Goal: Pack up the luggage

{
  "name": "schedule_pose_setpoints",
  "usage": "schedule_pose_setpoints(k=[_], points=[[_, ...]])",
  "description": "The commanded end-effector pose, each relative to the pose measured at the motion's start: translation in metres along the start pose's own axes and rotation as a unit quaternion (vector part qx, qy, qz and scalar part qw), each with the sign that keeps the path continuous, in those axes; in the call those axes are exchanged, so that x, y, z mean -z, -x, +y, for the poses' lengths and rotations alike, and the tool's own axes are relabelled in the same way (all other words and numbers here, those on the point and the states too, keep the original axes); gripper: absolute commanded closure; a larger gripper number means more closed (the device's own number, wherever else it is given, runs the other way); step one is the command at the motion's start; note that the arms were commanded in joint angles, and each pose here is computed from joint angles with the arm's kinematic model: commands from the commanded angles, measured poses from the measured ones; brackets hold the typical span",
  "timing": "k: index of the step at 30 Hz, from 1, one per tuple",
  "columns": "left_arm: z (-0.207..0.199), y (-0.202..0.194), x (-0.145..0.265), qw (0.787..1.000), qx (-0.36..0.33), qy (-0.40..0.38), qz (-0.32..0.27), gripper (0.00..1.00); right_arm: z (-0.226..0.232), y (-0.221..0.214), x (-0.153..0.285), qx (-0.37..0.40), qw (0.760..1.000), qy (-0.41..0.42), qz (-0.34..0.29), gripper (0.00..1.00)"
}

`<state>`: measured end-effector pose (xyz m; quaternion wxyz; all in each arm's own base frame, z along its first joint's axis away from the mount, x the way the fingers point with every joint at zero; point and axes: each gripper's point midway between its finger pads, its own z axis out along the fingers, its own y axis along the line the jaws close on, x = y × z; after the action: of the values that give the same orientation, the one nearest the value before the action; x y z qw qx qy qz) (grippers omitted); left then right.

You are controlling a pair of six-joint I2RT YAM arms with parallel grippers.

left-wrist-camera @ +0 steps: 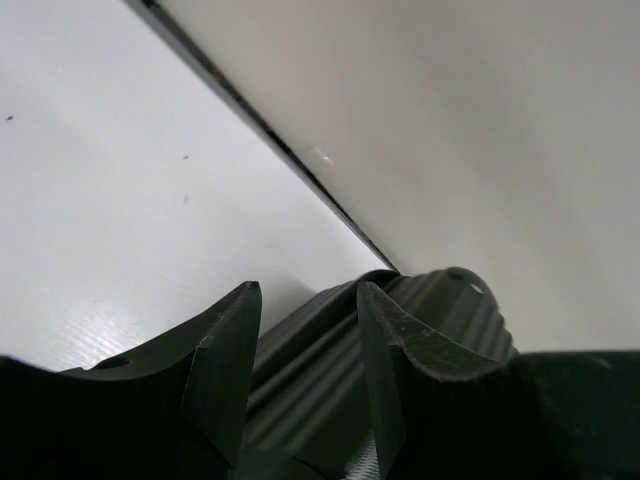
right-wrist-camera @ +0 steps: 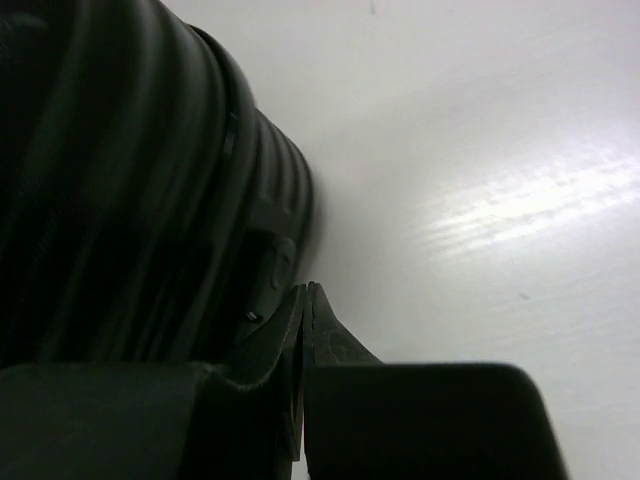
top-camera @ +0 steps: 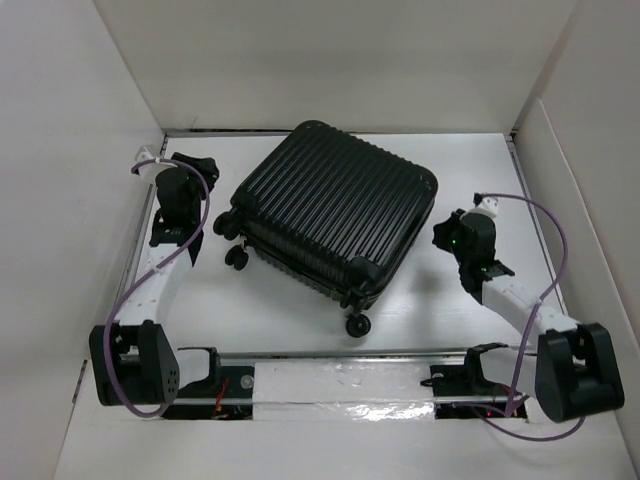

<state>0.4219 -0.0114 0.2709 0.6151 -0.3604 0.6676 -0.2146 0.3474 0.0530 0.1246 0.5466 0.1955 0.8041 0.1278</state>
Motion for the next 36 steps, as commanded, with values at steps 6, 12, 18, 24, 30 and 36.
schedule_pose_setpoints(k=[6,12,18,24,30,36], points=[[0.035,-0.029,0.002,0.998,0.047,0.000,0.029,0.60,0.088,0.020,-0.075,-0.007,0.991,0.128,0.031,1.00],[0.069,-0.018,0.055,0.998,0.046,0.025,-0.033,0.58,0.240,0.052,-0.152,0.073,0.951,0.287,0.085,0.99],[0.098,-0.015,0.099,0.996,0.039,0.041,-0.072,0.53,0.238,0.102,-0.165,0.072,0.960,0.268,0.039,0.66],[0.124,-0.006,0.088,0.990,0.044,0.091,-0.097,0.51,0.158,0.099,-0.143,0.041,0.976,0.212,0.013,0.42],[0.125,0.013,0.050,0.983,0.154,0.050,-0.084,0.50,0.113,0.052,-0.123,-0.012,0.984,0.175,0.020,0.82],[0.113,0.018,0.002,0.984,0.163,0.060,-0.037,0.50,0.131,0.010,-0.122,0.011,0.981,0.184,0.057,0.90]])
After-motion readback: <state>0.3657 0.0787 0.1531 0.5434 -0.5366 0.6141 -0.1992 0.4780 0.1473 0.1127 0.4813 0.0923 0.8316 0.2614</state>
